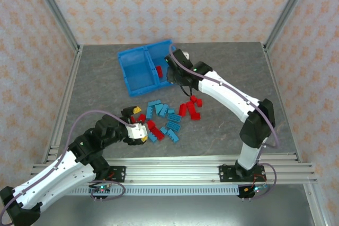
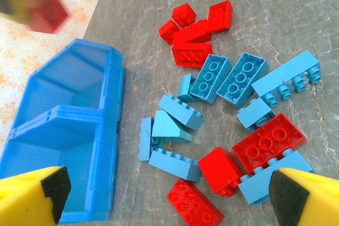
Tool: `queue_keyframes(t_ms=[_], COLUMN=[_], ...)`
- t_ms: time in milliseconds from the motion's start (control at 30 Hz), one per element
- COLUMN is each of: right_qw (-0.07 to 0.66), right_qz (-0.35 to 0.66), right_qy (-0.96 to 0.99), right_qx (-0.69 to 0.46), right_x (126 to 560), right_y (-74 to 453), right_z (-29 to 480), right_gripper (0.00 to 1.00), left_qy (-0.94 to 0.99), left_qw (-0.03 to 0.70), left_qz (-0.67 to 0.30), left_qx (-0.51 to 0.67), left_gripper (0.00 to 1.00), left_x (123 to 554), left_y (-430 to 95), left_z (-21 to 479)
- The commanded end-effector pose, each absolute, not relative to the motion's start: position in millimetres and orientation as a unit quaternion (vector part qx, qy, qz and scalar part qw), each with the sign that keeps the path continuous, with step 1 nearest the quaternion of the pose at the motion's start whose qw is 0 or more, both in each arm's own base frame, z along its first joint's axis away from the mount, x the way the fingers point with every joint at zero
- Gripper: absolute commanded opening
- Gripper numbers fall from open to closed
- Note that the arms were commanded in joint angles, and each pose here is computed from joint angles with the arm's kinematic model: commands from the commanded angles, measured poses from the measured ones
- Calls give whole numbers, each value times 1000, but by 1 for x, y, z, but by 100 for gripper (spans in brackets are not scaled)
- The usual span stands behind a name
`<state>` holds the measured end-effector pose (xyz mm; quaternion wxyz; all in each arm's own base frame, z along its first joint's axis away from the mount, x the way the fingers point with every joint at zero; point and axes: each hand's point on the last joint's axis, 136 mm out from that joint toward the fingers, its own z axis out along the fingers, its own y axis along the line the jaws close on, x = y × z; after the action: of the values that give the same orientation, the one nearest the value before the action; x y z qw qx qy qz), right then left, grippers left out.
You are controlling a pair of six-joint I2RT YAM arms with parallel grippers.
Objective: Sort the legos into containers by color
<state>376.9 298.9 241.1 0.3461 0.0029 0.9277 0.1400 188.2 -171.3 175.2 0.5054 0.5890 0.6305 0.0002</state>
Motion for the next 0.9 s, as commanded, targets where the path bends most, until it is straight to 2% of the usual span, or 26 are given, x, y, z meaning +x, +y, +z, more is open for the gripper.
queue_keyframes(t_ms=[0, 200, 500, 700, 867], right_qw=[400, 444, 405, 362, 352], right_qz=[129, 70, 38, 66, 96], right_qy=[907, 893, 913, 930, 931], right_qx=[5, -23, -4, 8, 20], right_x=[398, 452, 518, 540, 544], right_y=[304, 322, 329, 332, 341], right_z=[264, 262, 185, 136, 138], right_gripper=[30, 30, 30, 31, 37], left_qy=[626, 627, 625, 626, 625], left_qw=[506, 512, 535, 531, 528], left_qz=[-1, 3, 20, 18, 17], left_qx=[594, 587, 568, 571, 575], left_gripper=[99, 99, 99, 99, 99], left_x=[188, 189, 195, 195, 196], left_y=[-174, -172, -168, -170, -171], left_z=[181, 183, 189, 186, 185])
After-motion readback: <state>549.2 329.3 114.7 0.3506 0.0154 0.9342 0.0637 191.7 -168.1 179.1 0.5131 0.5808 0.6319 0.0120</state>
